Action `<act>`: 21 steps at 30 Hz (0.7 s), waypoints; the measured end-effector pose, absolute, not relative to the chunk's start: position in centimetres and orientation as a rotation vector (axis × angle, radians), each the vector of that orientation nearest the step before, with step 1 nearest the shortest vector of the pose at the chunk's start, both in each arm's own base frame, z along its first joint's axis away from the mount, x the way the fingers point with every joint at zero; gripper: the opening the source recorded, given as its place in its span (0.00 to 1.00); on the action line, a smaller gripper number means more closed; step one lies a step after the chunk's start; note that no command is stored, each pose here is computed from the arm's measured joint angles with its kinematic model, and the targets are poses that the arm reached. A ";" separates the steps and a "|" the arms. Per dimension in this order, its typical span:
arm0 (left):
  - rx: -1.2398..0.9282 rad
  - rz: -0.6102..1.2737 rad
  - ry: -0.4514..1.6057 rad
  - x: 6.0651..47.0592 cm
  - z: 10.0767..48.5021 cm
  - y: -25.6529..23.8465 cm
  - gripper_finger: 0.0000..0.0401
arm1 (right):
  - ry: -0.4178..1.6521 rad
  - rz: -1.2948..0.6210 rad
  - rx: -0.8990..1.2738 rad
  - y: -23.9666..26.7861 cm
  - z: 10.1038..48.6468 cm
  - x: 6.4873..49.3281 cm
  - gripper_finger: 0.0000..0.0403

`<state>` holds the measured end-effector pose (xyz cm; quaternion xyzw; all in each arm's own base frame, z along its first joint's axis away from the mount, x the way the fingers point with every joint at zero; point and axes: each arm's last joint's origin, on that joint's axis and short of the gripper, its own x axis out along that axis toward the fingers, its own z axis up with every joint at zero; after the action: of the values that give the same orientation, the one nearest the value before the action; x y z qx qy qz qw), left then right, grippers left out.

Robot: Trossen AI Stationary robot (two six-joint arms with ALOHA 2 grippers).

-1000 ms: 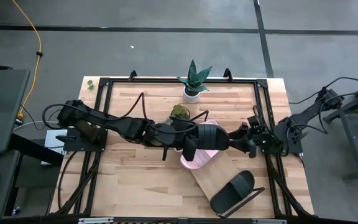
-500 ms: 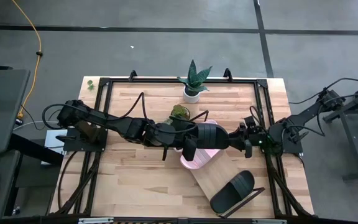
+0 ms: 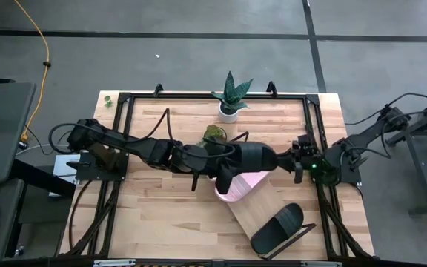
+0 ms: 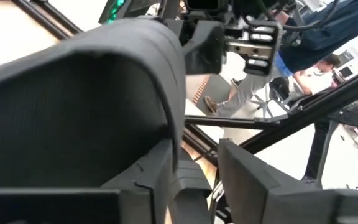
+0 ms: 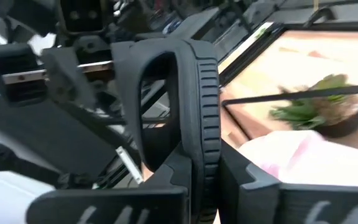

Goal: Pick and place slides into the shelf
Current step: Put the black slipper on the shelf

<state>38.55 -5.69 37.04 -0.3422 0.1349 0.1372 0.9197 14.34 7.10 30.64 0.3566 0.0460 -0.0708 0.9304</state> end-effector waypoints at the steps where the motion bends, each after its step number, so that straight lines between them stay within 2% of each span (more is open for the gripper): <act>1: -0.698 0.281 0.276 38.5 37.1 -5.7 0.31 | 0.098 -0.159 0.726 6.9 30.7 14.0 0.03; 7: -0.683 0.276 0.274 38.1 37.5 -5.6 0.38 | 0.184 -0.193 0.733 5.6 31.5 11.8 0.03; 13: -0.648 0.221 0.296 37.8 37.9 -5.7 0.38 | 0.349 -0.139 0.743 4.6 32.0 9.8 0.03; 21: -0.593 0.202 0.303 36.3 39.1 -5.5 0.38 | 0.619 -0.039 0.850 3.9 30.9 7.4 0.04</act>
<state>36.35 -5.51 39.11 -0.2906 0.1483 0.0991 0.9401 7.44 3.90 30.93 0.4056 0.2954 -0.0187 0.8648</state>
